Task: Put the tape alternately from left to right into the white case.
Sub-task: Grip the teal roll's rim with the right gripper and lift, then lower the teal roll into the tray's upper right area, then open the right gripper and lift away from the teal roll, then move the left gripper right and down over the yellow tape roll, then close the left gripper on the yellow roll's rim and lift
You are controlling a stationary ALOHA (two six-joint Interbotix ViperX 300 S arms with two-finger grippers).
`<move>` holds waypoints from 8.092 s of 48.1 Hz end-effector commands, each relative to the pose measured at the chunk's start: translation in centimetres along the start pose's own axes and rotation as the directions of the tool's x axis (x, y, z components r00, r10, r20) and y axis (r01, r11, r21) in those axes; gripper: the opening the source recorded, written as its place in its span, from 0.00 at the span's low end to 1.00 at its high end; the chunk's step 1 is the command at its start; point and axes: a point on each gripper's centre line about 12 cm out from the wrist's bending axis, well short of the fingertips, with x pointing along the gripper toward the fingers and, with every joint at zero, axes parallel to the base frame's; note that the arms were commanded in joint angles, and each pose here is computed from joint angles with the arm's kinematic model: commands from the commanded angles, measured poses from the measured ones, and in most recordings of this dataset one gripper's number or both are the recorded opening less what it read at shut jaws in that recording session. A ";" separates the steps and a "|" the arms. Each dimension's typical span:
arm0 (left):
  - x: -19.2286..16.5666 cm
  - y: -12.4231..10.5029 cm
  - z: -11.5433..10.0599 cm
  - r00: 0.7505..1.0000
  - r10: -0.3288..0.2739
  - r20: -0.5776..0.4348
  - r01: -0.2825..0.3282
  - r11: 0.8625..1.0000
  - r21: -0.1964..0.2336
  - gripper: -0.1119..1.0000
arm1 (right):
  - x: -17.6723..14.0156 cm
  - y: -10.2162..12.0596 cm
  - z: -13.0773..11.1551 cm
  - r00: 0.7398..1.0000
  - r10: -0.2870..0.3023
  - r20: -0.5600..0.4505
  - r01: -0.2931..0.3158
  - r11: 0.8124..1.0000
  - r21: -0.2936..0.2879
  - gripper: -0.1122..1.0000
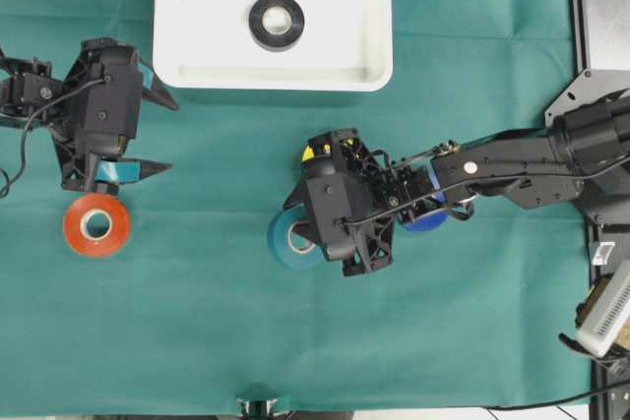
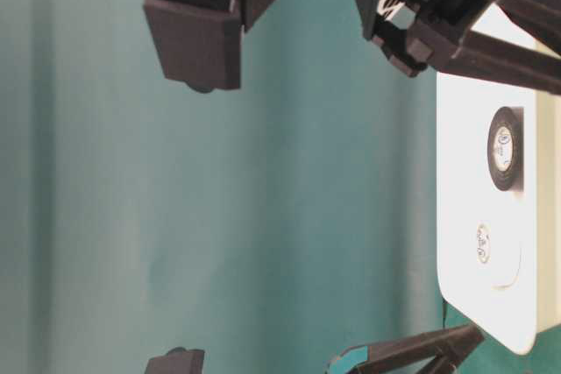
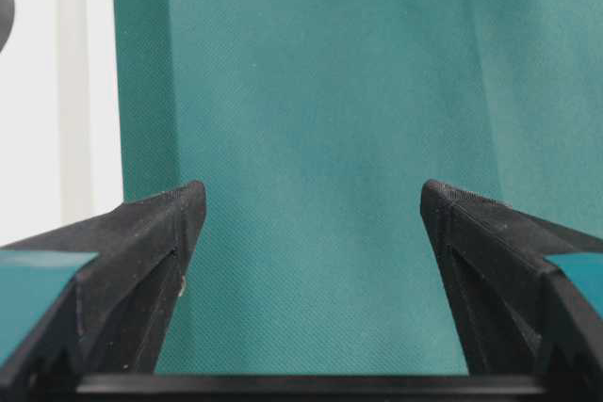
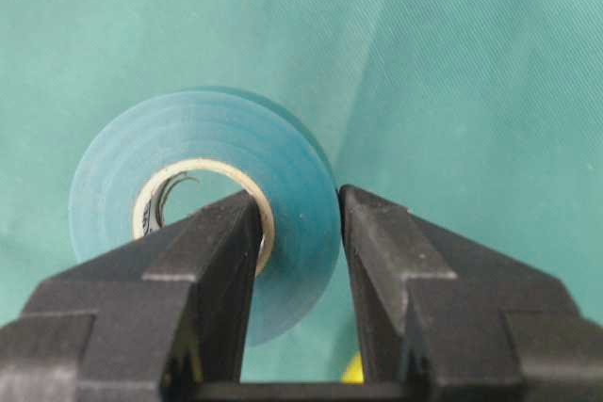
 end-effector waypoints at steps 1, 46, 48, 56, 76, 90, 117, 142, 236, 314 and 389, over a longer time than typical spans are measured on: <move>-0.2 0.0 0.7 1.000 0.001 0.026 -0.001 1.000 -0.001 0.96 | -1.3 -1.0 1.4 0.999 -0.017 0.052 0.016 1.000 0.023 0.12; -0.2 0.0 0.9 1.000 0.001 0.031 -0.001 1.000 -0.001 0.96 | -6.4 -16.6 -2.5 0.938 -0.346 0.000 0.334 0.908 0.254 0.12; -0.2 0.0 0.9 1.000 0.001 0.029 -0.001 1.000 -0.001 0.96 | -6.6 -17.2 -2.6 0.934 -0.358 -0.002 0.347 0.902 0.259 0.12; 0.1 0.0 0.9 1.000 0.001 0.025 -0.001 1.000 -0.001 0.96 | -7.3 -19.2 -3.2 0.916 -0.401 -0.012 0.388 0.878 0.279 0.12; 0.3 0.0 1.2 1.000 0.001 0.026 -0.001 1.000 -0.001 0.96 | -8.1 -23.6 -3.9 0.879 -0.476 -0.026 0.458 0.828 0.325 0.12; 0.3 0.0 1.0 1.000 0.000 0.022 0.000 1.000 -0.001 0.96 | -7.4 -26.1 -4.1 0.865 -0.500 -0.040 0.481 0.805 0.348 0.12; 0.3 0.0 1.2 1.000 0.001 0.026 -0.001 1.000 -0.001 0.96 | -7.2 -26.9 -4.2 0.859 -0.509 -0.051 0.492 0.794 0.357 0.12; 0.3 0.0 1.2 1.000 0.001 0.026 -0.001 1.000 -0.003 0.96 | -7.2 -26.8 -4.4 0.860 -0.507 -0.060 0.493 0.794 0.357 0.62; 1.0 -0.2 2.3 0.999 -0.004 0.051 0.003 1.000 0.015 0.95 | -7.9 -9.8 -4.6 0.975 -0.206 0.087 0.198 0.976 0.089 0.85; 16.0 -3.6 10.3 0.997 -0.074 -0.018 0.076 0.941 0.329 0.95 | -7.8 -9.7 -5.4 0.977 -0.204 0.068 0.198 0.976 0.094 0.85; 17.8 -2.5 9.2 0.989 -0.066 -0.134 0.105 0.942 0.317 0.34 | -7.7 -9.6 -5.7 0.977 -0.195 0.083 0.186 0.978 0.098 0.85</move>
